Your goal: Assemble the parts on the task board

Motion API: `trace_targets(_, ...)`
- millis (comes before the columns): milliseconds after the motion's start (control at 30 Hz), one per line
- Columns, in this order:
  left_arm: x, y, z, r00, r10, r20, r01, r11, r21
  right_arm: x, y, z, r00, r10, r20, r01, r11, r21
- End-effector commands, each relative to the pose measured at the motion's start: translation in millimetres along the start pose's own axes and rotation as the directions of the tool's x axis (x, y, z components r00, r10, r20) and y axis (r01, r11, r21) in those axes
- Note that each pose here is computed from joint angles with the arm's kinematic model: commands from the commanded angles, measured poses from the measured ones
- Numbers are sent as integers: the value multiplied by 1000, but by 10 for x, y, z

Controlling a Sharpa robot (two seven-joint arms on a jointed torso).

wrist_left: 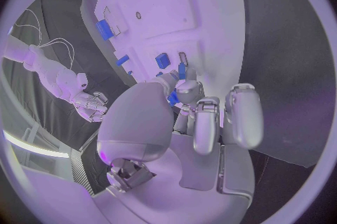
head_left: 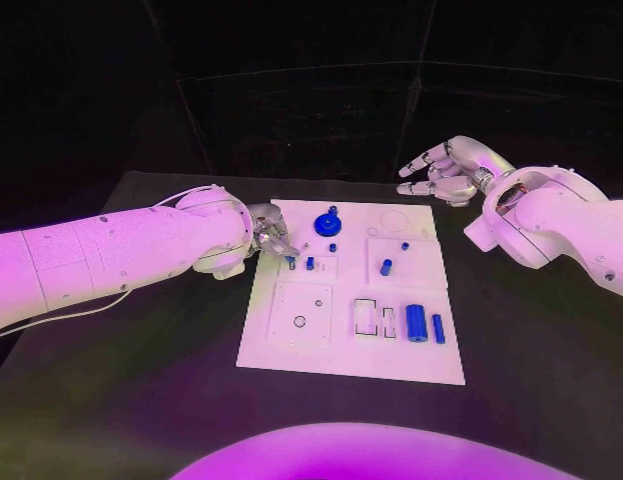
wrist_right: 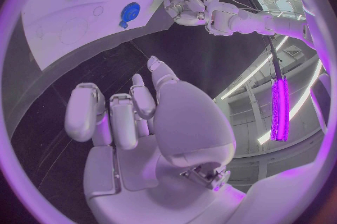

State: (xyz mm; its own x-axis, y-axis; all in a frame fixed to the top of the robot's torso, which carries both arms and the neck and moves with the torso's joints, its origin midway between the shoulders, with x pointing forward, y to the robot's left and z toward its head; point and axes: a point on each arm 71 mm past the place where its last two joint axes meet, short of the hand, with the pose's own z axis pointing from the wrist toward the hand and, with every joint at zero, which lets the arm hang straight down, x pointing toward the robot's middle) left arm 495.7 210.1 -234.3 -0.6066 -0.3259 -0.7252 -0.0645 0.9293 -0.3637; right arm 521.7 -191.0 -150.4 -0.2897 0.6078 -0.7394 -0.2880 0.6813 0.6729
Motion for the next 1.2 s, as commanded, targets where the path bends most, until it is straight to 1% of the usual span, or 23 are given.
trace_targets(33,15,6,0,1000,24,-20,-25,1000,-11,-6,14,1,1000,-3,-3,3,1000,-9)
trace_targets(267,31,20,3,999,35,-39,-36,999,-16,-6,12,2,1000,-3,-3,3,1000,-8)
trace_targets(1200,61,8,3,996,53,-70,-54,998,-15,0,15,10,1000,-3,-4,3,1000,-9)
